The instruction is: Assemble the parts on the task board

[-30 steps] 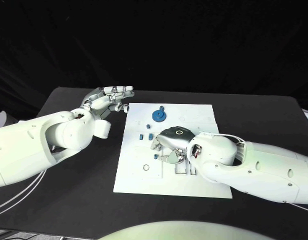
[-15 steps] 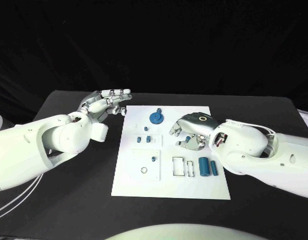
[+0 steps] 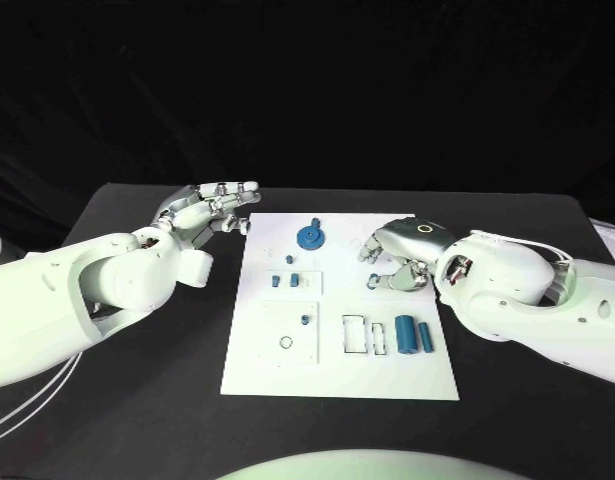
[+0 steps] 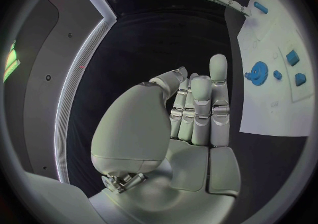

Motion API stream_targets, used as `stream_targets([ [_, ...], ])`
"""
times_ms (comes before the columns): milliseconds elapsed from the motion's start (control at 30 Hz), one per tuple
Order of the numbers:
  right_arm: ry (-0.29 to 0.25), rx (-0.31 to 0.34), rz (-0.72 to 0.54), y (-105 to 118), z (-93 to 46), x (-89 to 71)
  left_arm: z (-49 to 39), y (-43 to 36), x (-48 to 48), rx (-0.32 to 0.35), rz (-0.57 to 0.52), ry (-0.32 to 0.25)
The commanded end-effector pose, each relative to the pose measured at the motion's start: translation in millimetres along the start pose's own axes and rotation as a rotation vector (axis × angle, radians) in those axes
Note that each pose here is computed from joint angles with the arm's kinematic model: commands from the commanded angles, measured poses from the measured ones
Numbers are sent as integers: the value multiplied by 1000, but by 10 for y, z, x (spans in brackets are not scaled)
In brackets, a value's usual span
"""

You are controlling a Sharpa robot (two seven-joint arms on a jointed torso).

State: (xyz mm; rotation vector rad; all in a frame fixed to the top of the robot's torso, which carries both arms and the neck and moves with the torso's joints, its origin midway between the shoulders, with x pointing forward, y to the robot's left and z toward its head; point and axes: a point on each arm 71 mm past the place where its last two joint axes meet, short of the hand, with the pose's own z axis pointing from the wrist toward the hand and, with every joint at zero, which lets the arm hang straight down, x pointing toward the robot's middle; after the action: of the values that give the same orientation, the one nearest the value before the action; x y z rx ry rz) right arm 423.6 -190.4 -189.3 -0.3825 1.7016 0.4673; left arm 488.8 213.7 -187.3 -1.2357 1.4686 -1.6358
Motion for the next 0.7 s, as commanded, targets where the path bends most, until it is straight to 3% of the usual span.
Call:
stream_targets([
  [33,45,4,-22,-2,6,33,1,-1,27,0,-13,24],
  [367,107,5,-43,-14,25,122,-2,-1,17,-1,-12,23],
  [700,111,11,-57,-24,32,147,-3,-1,8,-2,-12,21],
])
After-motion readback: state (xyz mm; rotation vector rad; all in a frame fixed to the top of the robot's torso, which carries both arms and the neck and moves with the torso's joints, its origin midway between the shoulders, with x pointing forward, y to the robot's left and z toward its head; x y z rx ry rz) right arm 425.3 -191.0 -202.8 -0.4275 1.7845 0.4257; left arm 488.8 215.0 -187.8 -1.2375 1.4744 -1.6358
